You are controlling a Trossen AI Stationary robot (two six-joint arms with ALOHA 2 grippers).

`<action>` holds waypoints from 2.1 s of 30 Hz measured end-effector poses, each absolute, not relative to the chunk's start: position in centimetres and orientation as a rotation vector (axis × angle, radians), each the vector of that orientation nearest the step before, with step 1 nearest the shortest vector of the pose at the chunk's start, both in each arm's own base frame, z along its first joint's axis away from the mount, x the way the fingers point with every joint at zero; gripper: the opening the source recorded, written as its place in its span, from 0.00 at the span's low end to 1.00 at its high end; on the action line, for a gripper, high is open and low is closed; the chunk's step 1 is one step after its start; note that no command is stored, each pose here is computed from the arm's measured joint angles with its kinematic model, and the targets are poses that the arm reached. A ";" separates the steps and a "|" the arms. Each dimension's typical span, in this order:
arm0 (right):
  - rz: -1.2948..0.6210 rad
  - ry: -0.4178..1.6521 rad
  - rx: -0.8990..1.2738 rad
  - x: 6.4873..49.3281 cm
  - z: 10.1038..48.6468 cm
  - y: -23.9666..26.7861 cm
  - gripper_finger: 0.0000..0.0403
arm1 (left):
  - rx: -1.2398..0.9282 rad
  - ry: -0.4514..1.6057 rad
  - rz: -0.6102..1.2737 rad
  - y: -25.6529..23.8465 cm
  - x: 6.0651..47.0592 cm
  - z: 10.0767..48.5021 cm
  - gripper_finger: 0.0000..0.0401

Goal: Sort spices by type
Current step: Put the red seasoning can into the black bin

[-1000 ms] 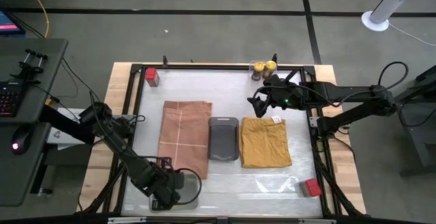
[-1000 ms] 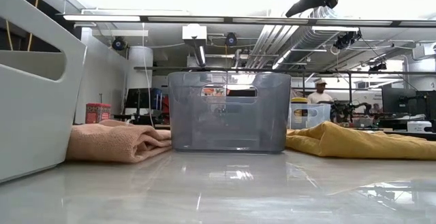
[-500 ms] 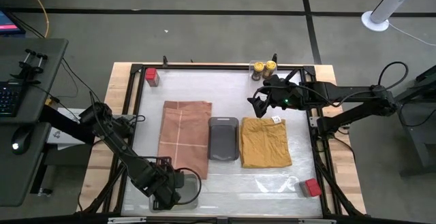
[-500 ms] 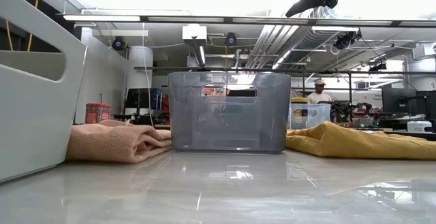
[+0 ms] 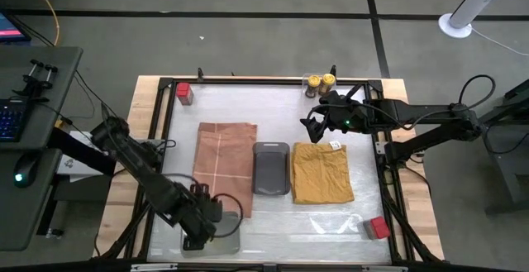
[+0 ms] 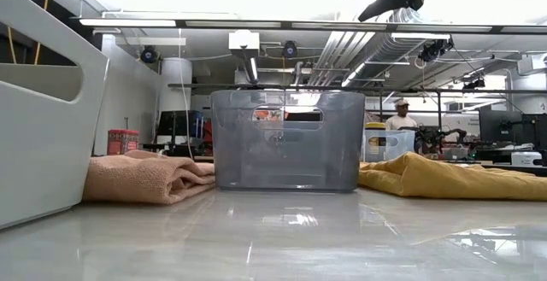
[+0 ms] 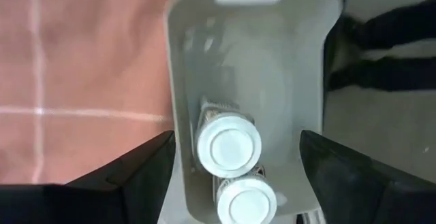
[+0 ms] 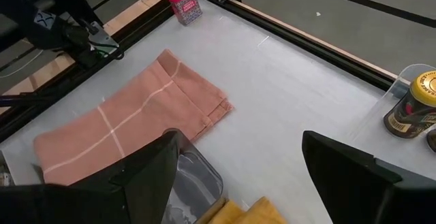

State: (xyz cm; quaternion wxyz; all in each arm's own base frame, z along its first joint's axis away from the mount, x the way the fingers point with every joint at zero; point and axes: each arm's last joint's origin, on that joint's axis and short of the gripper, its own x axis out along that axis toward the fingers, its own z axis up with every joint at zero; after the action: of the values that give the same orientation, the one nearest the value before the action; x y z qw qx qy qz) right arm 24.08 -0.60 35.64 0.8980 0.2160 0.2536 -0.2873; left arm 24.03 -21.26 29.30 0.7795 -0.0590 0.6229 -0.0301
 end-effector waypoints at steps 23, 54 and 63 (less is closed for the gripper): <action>-0.348 0.762 0.633 23.4 34.5 1.5 0.76 | -0.178 0.710 0.444 -1.5 22.9 40.9 0.73; -0.922 1.980 1.110 16.5 22.3 18.5 0.76 | -0.568 0.285 -0.064 7.5 27.4 30.0 0.73; -0.733 2.067 1.045 16.1 19.4 17.6 0.76 | -0.609 0.292 -0.064 7.3 27.4 30.0 0.73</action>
State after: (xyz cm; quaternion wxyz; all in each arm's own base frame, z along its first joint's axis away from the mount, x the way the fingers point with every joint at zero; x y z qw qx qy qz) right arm 16.14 17.57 19.38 0.3487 0.4031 0.7974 -0.2828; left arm 27.43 7.32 30.00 0.9429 -0.2989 0.1433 -0.0316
